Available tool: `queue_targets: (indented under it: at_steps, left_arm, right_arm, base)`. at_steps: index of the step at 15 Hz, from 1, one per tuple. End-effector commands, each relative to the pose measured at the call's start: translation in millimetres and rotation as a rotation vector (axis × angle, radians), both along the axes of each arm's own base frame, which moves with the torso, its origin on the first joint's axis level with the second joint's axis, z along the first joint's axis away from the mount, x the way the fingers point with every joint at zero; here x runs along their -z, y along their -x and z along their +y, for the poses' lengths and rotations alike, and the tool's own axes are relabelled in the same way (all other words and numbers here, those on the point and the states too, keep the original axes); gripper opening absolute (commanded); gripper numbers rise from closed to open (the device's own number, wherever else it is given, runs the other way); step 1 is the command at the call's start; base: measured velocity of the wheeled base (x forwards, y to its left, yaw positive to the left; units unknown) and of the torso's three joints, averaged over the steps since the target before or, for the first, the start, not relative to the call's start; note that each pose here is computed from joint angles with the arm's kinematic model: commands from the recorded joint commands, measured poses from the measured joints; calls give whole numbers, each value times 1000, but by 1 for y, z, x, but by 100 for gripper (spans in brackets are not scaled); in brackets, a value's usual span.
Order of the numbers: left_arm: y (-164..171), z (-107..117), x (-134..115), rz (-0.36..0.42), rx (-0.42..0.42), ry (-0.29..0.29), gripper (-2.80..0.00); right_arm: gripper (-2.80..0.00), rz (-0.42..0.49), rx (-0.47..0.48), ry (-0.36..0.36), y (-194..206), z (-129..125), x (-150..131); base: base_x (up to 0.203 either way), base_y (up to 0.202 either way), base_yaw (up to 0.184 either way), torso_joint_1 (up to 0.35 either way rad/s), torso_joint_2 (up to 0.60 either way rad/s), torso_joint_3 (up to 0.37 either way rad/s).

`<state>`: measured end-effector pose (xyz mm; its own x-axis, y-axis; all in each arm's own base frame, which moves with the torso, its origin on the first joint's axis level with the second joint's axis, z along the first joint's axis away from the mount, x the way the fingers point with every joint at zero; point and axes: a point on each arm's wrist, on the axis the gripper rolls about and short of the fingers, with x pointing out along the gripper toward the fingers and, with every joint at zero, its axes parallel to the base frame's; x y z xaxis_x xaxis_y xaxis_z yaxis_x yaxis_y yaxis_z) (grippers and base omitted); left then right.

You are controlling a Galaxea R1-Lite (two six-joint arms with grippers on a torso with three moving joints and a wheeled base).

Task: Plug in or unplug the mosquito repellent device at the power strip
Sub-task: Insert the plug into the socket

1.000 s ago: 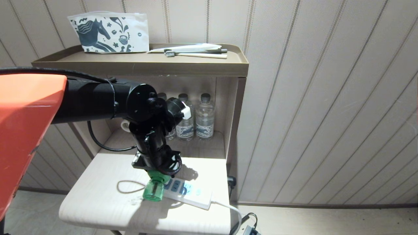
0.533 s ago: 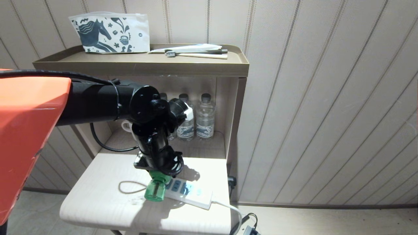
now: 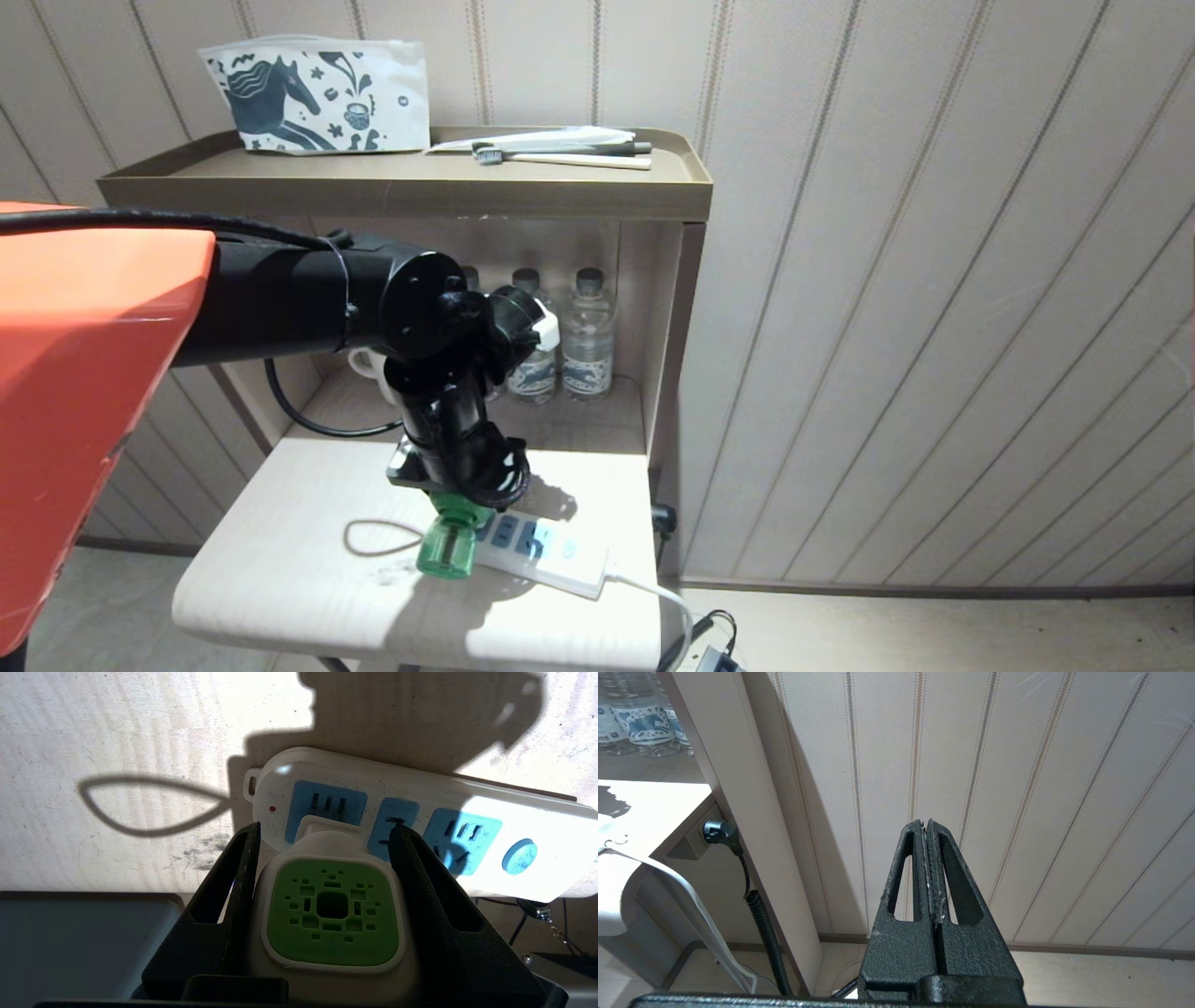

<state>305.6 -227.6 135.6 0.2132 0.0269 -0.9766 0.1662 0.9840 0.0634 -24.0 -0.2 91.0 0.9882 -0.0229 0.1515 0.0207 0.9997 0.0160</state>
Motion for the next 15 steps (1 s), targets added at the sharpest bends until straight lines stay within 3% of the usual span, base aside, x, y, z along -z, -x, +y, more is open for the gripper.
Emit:
queue_targets:
  at_steps: [1, 15]
  left_arm:
    - [-2, -2, 9, 21, -3, -14, -280]
    - [-15, 6, 17, 31, -38, -17, -280]
  right_arm:
    - [-280, -1, 0, 0, 0, 0, 0]
    - [-280, -1, 0, 0, 0, 0, 0]
  base:
    - [0, 0, 0, 0, 0, 0]
    - [0, 0, 0, 0, 0, 0]
